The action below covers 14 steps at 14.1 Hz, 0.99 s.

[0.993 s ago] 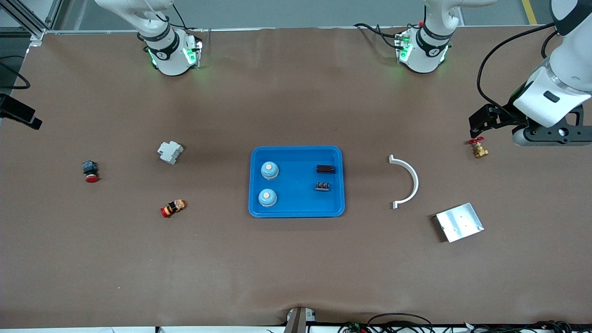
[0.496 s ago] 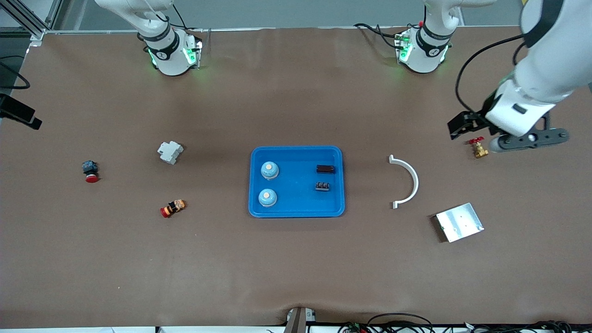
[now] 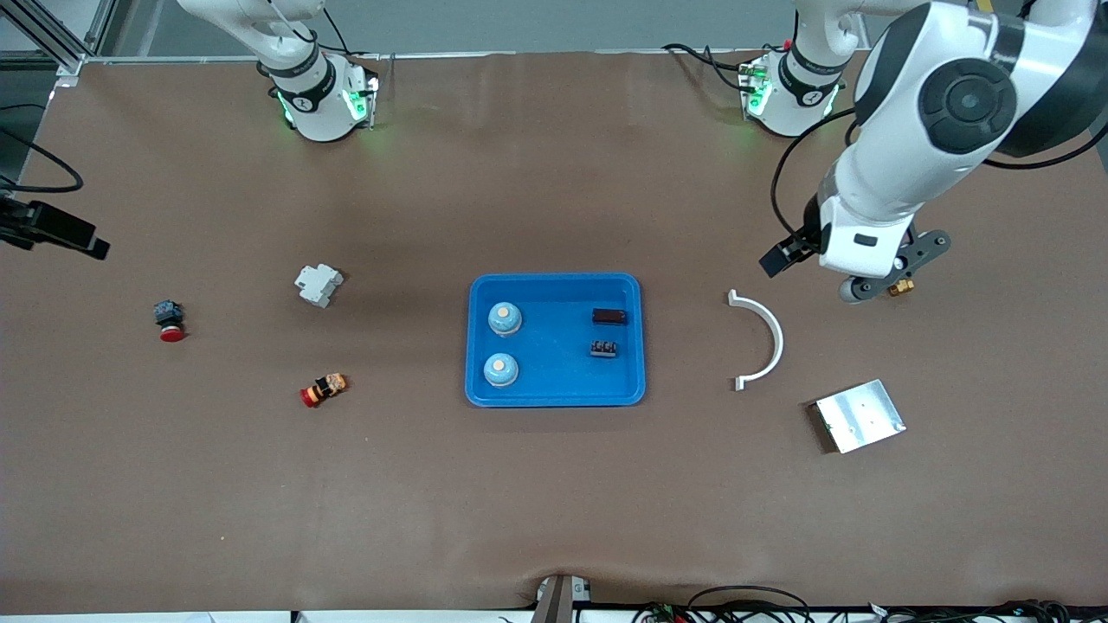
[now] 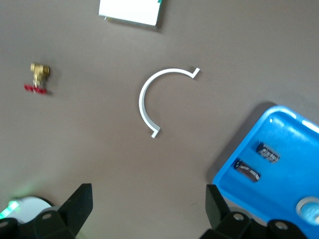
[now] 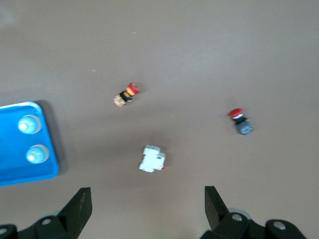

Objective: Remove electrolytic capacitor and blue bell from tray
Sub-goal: 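Move the left gripper toward the tray while the right gripper reaches too, then lower the left gripper onto a capacitor while the right gripper lowers onto a bell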

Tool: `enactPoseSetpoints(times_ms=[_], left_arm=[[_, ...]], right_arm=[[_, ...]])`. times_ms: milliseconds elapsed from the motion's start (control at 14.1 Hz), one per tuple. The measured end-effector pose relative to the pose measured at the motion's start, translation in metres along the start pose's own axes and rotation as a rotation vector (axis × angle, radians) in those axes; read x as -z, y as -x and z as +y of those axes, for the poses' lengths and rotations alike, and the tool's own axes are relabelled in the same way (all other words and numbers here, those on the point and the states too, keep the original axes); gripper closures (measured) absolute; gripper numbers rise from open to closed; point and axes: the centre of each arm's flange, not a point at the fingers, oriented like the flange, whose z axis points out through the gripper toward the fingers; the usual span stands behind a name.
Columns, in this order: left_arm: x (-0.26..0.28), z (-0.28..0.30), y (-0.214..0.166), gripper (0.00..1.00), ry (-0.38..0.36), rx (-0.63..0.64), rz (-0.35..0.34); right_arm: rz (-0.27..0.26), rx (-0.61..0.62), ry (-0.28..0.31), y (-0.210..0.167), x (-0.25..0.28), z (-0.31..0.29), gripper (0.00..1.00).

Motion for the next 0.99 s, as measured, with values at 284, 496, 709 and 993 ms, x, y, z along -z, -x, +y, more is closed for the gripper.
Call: enactPoseSetpoints(times_ms=[284,496,709,993], left_arm=[[-0.016,0.029,0.014,0.00,0.033,0.186,0.010],[-0.041,0.056,0.028,0.00,0.038,0.333,-0.001],[-0.074,0.086,0.045,0.00,0.037,0.449,-0.017],[-0.115,0.116,0.057,0.00,0.050,0.537,-0.035]], right_arm=[[-0.027,0.063,-0.027,-0.023,-0.042,-0.043,0.00],[-0.020,0.116,-0.019,-0.042,-0.101,-0.101,0.00],[-0.019,0.032,-0.010,-0.043,-0.153,-0.153,0.00],[-0.035,-0.050,0.025,-0.033,-0.224,-0.229,0.00]])
